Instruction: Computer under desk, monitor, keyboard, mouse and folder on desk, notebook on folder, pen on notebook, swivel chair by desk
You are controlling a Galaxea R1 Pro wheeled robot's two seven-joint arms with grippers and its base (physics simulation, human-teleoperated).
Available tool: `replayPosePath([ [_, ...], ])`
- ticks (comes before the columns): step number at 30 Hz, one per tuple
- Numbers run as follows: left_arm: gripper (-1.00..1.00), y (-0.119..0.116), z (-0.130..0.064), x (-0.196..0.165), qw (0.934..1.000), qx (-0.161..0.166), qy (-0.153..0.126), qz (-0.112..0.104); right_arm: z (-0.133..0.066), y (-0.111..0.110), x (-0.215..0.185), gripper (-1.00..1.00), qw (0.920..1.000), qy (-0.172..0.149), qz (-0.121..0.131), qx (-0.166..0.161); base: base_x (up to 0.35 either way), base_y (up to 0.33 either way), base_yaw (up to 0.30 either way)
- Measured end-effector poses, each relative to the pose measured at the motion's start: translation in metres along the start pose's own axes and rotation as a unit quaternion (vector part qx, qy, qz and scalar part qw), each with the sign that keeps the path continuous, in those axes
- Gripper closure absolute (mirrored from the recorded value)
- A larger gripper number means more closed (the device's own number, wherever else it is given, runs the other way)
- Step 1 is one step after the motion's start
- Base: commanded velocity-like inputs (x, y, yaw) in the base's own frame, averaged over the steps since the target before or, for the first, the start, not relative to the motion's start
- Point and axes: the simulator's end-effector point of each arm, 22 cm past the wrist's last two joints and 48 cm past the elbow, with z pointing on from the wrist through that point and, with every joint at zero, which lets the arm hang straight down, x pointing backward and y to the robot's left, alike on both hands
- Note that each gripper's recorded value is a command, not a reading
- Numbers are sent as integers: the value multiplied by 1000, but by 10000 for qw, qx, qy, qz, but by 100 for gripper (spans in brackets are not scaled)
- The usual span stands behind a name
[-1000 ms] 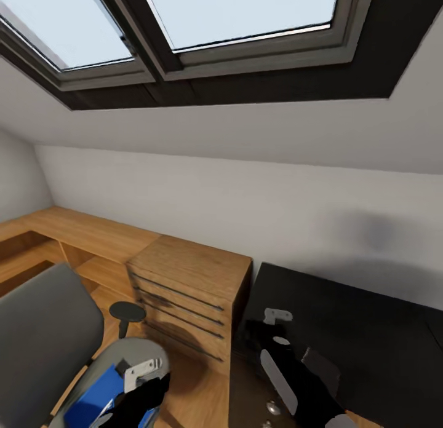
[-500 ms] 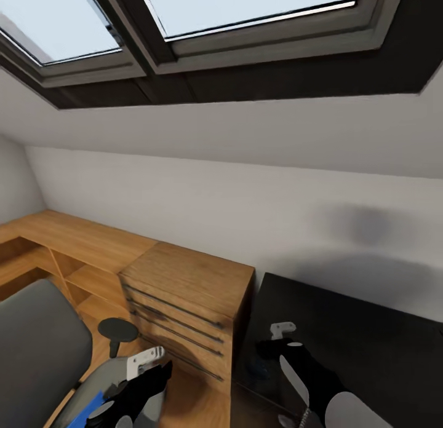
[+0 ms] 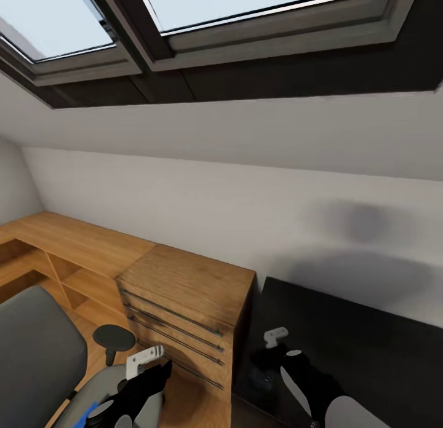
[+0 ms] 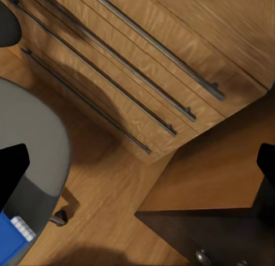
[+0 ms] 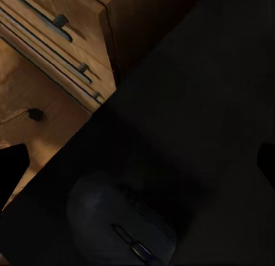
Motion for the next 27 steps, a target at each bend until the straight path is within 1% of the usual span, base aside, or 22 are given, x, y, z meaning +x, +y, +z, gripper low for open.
replayPosePath([
  [1, -100, -1, -1, -1, 10000, 7, -15, -1, 0, 3, 3, -100, 10000, 34, -68, -48, 2, 0, 0],
  [5, -100, -4, -4, -10, 9999, 57, -113, -17, 2, 16, 22, -100, 9979, 256, -499, -317, 0, 0, 0],
  [8, -100, -6, -5, -12, 9999, 71, -133, -26, 2, 19, 27, -100, 9964, 320, -665, -416, 0, 0, 0],
  [11, -100, -5, -5, -12, 9999, 69, -135, -38, 2, 17, 30, -100, 9953, 353, -804, -418, 0, 0, 0],
  [13, -100, -4, -4, -12, 9999, 64, -135, -43, 2, 16, 31, -100, 9940, 377, -948, -395, 0, 0, 0],
  [15, -100, -4, -3, -12, 9999, 61, -136, -47, 4, 15, 32, -100, 9919, 400, -1149, -359, 0, 0, 0],
  [17, -100, -3, -1, -12, 9999, 59, -137, -49, 6, 14, 33, -100, 9905, 412, -1267, -339, 0, 0, 0],
  [20, -100, -3, 1, -11, 9999, 55, -138, -50, 8, 11, 33, -100, 9901, 391, -1310, -328, 0, 0, 0],
  [22, -100, -2, 3, -11, 9999, 54, -139, -53, 9, 15, 31, -100, 9898, 295, -1322, -448, 0, 0, 0],
  [24, -100, -2, 4, -10, 9999, 53, -140, -53, 10, 27, 37, -100, 9879, 275, -1329, -755, 0, 0, 0],
  [27, -100, -2, 6, -10, 9999, 52, -141, -52, 11, 32, 41, -100, 9866, 292, -1322, -910, 0, 0, 0],
])
